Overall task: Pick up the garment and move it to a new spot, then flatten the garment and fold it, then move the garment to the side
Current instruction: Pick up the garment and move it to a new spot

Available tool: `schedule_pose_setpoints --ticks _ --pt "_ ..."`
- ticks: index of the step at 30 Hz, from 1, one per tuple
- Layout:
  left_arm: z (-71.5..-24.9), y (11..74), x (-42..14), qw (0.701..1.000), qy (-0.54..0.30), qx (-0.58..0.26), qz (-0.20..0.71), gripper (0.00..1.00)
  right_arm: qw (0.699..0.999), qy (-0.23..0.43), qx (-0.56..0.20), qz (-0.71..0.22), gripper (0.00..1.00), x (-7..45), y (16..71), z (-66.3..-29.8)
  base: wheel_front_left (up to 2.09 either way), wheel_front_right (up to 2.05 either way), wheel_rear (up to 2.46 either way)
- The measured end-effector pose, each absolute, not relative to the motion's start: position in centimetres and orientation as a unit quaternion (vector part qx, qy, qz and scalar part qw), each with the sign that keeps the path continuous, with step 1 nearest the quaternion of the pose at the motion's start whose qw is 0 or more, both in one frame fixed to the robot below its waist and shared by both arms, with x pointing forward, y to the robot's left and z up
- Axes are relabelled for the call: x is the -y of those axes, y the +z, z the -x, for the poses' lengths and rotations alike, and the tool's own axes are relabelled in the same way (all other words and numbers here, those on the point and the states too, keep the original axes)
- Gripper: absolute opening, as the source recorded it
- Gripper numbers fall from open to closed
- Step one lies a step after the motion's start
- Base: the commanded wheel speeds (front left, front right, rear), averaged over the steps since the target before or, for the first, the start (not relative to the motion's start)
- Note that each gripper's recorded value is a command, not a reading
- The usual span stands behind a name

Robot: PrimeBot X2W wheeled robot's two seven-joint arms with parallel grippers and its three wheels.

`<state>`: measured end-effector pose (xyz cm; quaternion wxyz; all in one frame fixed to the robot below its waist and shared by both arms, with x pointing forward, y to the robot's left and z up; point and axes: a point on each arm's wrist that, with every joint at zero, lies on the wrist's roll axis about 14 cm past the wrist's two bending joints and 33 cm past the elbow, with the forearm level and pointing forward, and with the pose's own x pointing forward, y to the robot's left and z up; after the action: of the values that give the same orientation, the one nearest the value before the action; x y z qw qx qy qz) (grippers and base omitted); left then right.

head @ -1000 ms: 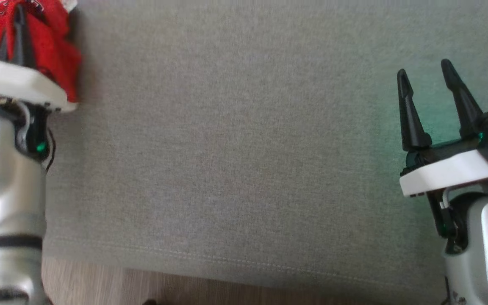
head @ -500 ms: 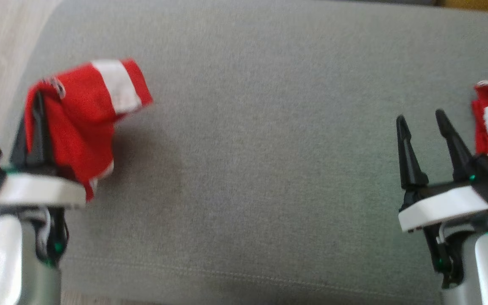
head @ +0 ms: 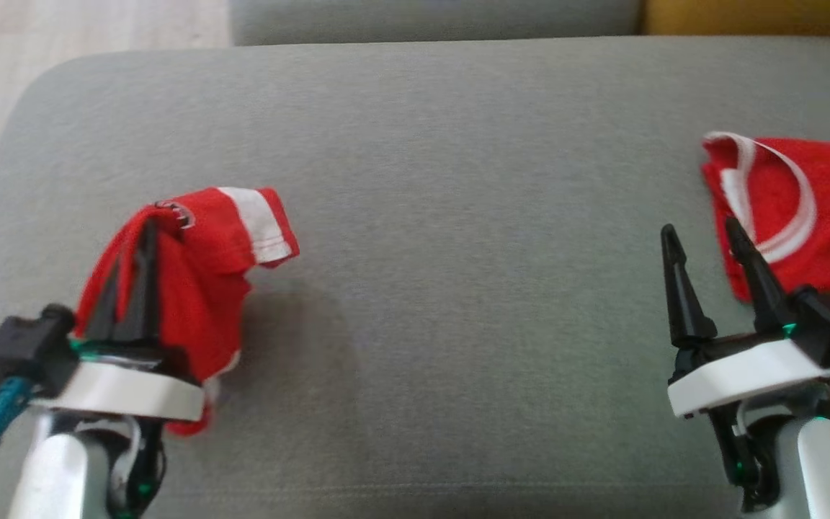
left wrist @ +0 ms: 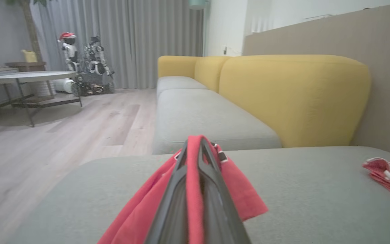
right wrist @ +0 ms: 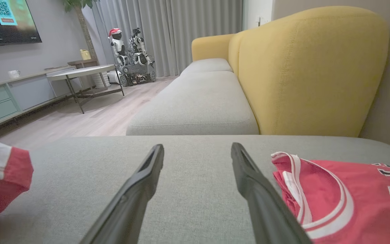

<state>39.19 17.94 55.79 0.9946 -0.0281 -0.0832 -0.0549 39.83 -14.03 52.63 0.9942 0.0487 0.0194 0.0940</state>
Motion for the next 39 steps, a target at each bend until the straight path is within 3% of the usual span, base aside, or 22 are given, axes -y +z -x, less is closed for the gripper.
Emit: schedule_pose_setpoints --ticks 12,22,23,24,32,39 --pt "-44.1 54.5 -4.3 0.966 -0.241 0.063 0.066 0.00 0.998 0.009 -0.032 -0.054 1.00 19.5 51.5 -37.2 0.00 0.00 0.00" --pt "-45.6 48.2 0.0 0.955 -0.286 -0.014 0.077 0.00 0.996 -0.037 -0.055 -0.052 1.00 22.3 49.8 -36.3 0.00 0.00 0.00" --pt "-45.7 47.8 0.2 0.954 -0.288 -0.018 0.079 0.13 0.996 -0.040 -0.058 -0.052 1.00 22.5 49.6 -36.3 0.00 0.00 0.00" --pt "-45.9 47.6 0.4 0.954 -0.288 -0.018 0.081 0.97 0.996 -0.042 -0.059 -0.051 1.00 22.6 49.4 -36.3 0.00 0.00 0.00" --pt "-46.1 49.0 -0.6 0.960 -0.265 0.008 0.093 1.00 0.997 -0.030 -0.054 -0.053 1.00 22.0 49.6 -37.3 0.00 0.00 0.00" --pt "-45.5 51.6 -6.0 0.978 -0.183 0.049 0.087 1.00 0.998 0.000 -0.037 -0.055 1.00 20.2 50.7 -38.3 0.00 0.00 0.00"
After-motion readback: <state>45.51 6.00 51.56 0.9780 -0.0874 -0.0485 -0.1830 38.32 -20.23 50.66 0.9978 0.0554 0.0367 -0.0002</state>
